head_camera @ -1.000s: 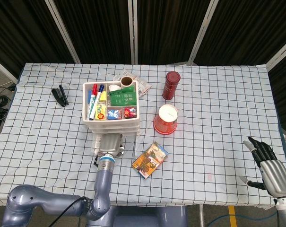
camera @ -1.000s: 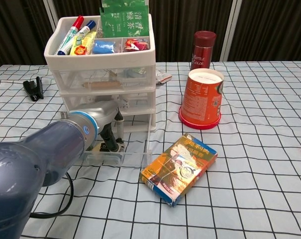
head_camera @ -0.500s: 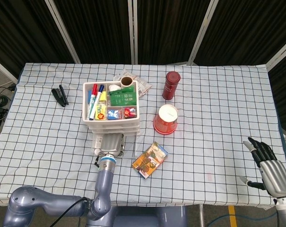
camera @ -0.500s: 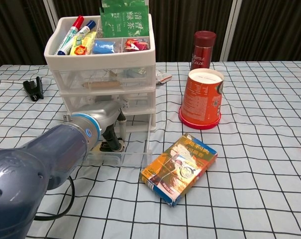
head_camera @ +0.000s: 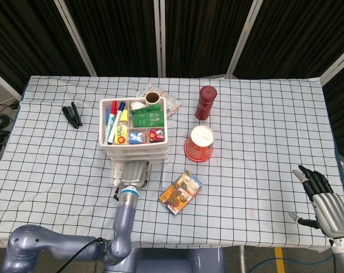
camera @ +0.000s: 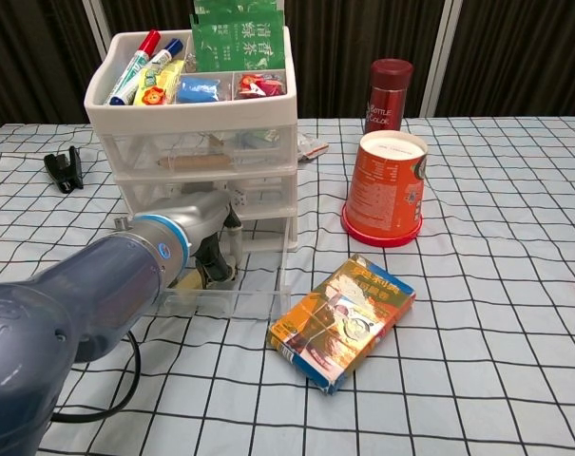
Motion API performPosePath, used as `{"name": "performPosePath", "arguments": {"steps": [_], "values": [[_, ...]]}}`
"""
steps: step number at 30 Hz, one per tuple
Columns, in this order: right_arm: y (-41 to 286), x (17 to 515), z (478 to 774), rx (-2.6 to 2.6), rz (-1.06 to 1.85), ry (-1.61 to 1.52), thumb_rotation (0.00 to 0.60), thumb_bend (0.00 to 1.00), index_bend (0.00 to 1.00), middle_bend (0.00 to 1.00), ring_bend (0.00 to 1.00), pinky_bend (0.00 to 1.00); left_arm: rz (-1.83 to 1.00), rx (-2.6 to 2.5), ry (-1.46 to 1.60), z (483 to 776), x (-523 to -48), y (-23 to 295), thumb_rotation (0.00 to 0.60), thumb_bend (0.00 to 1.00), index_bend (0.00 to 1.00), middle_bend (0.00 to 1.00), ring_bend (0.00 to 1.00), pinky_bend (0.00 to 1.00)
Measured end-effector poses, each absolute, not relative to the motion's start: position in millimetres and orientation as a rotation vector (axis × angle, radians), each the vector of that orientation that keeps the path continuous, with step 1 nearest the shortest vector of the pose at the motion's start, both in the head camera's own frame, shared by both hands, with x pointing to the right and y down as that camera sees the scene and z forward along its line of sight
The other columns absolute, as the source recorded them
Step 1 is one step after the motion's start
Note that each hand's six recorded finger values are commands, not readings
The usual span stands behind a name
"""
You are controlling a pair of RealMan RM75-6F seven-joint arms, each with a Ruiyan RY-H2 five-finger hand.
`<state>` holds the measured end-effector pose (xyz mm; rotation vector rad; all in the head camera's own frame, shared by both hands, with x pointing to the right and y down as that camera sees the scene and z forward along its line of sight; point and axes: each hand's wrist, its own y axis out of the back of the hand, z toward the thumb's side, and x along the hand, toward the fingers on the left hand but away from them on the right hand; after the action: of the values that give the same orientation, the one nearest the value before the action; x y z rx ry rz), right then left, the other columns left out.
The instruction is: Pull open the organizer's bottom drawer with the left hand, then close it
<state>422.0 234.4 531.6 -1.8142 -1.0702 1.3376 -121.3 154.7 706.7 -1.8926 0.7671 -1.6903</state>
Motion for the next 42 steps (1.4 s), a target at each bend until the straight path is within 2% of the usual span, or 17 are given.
{"name": "performPosePath", "arguments": {"steps": [11,24,33,42], "values": [[234,423,532,-1.809,1.342,-1.072,0.6,0.04,0.05,0.0,0.0,0.0,-1.64,-1.907,0.791,688,-129,154,0.6,0.58,0.57,1.0,0.99,0.91],[234,422,532,-1.799,1.342,-1.071,0.6,0.04,0.05,0.0,0.0,0.0,-1.564,-1.908,0.851,653,-153,151,0.6,0.58,0.58,1.0,0.99,0.91],[234,422,529,-1.787,1.336,-1.077,0.6,0.04,0.05,0.0,0.0,0.0,-1.508,-1.882,0.963,612,-206,146,0.6,0.58,0.58,1.0,0.99,0.91],[236,419,532,-1.776,1.344,-1.057,0.6,0.04,0.05,0.0,0.0,0.0,-1.531,-1.858,1.094,598,-270,142,0.6,0.58,0.58,1.0,0.99,0.91]]}}
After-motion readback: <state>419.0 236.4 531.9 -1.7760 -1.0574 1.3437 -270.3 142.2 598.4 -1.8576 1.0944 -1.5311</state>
